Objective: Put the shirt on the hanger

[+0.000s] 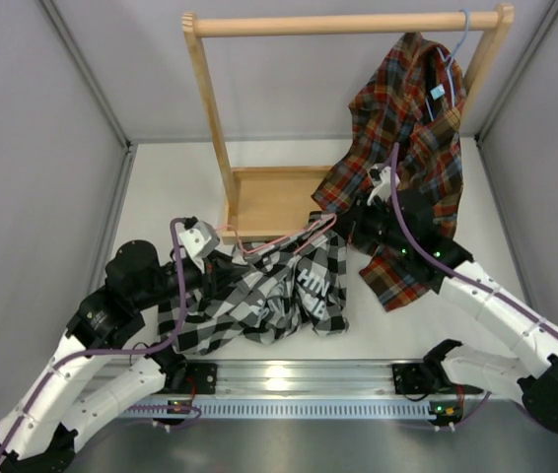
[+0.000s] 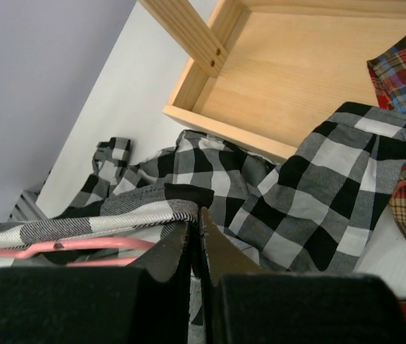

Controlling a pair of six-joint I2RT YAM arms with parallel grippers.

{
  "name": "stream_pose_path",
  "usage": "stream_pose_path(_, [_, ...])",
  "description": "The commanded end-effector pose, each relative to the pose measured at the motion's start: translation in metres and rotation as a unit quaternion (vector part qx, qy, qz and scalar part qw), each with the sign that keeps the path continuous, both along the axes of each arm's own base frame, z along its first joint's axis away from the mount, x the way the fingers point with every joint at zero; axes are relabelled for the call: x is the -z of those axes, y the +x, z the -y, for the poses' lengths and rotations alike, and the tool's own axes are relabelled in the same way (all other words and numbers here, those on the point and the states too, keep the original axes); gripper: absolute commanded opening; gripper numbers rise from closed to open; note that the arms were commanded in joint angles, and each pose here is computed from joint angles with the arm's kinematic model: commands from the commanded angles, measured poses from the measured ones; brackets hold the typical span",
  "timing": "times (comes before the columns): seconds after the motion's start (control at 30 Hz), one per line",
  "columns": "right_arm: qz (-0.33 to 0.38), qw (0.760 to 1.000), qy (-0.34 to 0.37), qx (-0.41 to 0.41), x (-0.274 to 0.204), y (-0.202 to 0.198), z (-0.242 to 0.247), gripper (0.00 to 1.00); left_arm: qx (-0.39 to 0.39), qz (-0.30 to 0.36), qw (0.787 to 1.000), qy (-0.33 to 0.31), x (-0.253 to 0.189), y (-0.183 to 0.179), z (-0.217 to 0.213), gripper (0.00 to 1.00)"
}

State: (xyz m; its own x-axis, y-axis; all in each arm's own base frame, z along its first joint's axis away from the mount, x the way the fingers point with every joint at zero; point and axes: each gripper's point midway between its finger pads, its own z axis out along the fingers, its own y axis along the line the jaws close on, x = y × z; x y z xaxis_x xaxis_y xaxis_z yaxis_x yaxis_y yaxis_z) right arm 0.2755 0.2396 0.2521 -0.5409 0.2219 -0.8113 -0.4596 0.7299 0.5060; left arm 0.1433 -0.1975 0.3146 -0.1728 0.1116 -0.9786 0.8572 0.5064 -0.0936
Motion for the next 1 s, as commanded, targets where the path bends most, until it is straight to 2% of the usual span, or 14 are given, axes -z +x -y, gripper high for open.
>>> stream_pose_path(0.0, [0.012,0.999,-0.033,0.038,-0.006,0.026,0.019,0.0,0.024,0.018,0.999,-0.012,-0.008,-0.015,-0.003,0.0])
stream_pose_path(0.27, [-0.012,0.998,-0.04,0.038,0.008,0.042,0.018,0.0,0.056,0.034,0.998,-0.01,-0.01,-0.023,0.002,0.0])
stream_pose_path(0.37, [-0.003,0.998,-0.033,0.062,0.0,0.045,0.031,0.0,0.031,0.033,0.999,-0.002,-0.001,-0.016,-0.003,0.0])
stream_pose_path(0.57, [0.006,0.997,-0.029,0.077,-0.013,0.056,0.05,0.0,0.051,0.028,0.998,0.004,0.009,-0.022,0.001,0.0])
stream_pose_path(0.77, [0.012,0.997,-0.039,0.066,-0.023,0.058,0.05,0.0,0.016,0.022,0.999,0.02,0.018,-0.009,-0.002,0.0])
stream_pose_path(0.97, [-0.011,0.998,-0.049,0.04,-0.017,0.052,0.045,0.0,-0.055,0.03,0.997,0.055,0.024,0.019,-0.01,0.0])
